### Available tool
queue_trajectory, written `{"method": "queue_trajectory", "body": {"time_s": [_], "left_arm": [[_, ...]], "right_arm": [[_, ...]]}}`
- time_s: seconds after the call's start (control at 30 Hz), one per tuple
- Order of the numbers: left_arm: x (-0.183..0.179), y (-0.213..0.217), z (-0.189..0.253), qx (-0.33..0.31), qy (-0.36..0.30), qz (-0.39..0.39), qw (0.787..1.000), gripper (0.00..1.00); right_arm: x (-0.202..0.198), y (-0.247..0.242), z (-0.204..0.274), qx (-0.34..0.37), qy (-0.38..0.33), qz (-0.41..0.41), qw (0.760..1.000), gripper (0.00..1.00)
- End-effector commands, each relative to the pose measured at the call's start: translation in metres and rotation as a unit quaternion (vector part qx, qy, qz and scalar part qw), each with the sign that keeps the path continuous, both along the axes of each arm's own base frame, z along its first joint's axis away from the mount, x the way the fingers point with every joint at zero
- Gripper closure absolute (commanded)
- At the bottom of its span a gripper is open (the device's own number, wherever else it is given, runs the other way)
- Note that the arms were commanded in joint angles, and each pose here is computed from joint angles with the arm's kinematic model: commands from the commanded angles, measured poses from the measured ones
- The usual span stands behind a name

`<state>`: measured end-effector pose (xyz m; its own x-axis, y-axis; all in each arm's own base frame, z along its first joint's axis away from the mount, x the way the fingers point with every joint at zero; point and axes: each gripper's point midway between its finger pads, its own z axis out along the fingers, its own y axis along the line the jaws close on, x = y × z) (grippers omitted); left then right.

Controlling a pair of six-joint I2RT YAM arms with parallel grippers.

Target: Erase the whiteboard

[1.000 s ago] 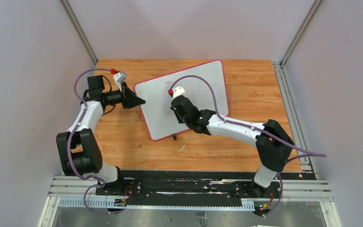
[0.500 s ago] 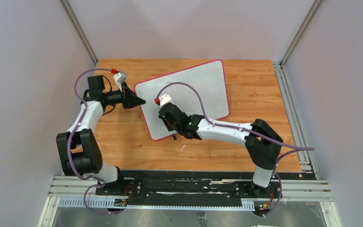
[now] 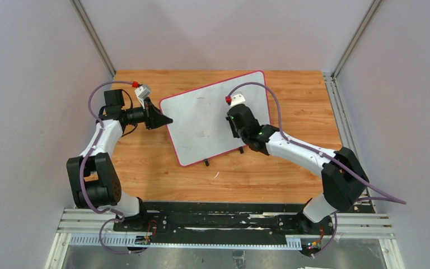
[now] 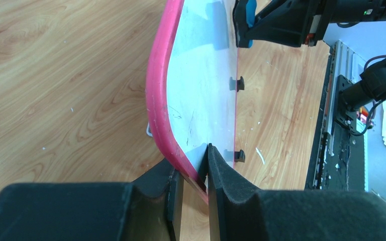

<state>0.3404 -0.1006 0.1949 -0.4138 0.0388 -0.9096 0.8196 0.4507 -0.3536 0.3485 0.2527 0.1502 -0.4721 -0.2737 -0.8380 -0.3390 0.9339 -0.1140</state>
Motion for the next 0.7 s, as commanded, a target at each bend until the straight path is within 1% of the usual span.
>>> {"method": "queue_trajectory", "body": {"time_s": [0.0, 0.07, 0.23, 0.5, 0.67], "left_arm": [[0.015, 0.012, -0.016, 0.059, -0.038, 0.025, 0.997, 1.0], [0.016, 0.013, -0.016, 0.059, -0.037, 0.025, 0.997, 1.0], [0.015, 0.013, -0.016, 0.06, -0.039, 0.026, 0.997, 1.0], [0.015, 0.012, -0.014, 0.058, -0.039, 0.026, 0.997, 1.0], [0.013, 0.012, -0.013, 0.06, -0.043, 0.025, 0.997, 1.0]], "right_arm": [[-0.002, -0.029, 0.01, -0.003, -0.016, -0.025, 1.0, 0.99], [-0.003, -0.022, 0.009, 0.014, -0.014, -0.011, 1.0, 0.99], [-0.007, 0.013, -0.001, 0.044, 0.021, 0.02, 0.999, 0.99], [-0.043, 0.117, -0.011, 0.049, 0.032, 0.117, 0.991, 0.99], [-0.065, 0.168, -0.012, 0.052, 0.037, 0.166, 0.984, 0.99]]}}
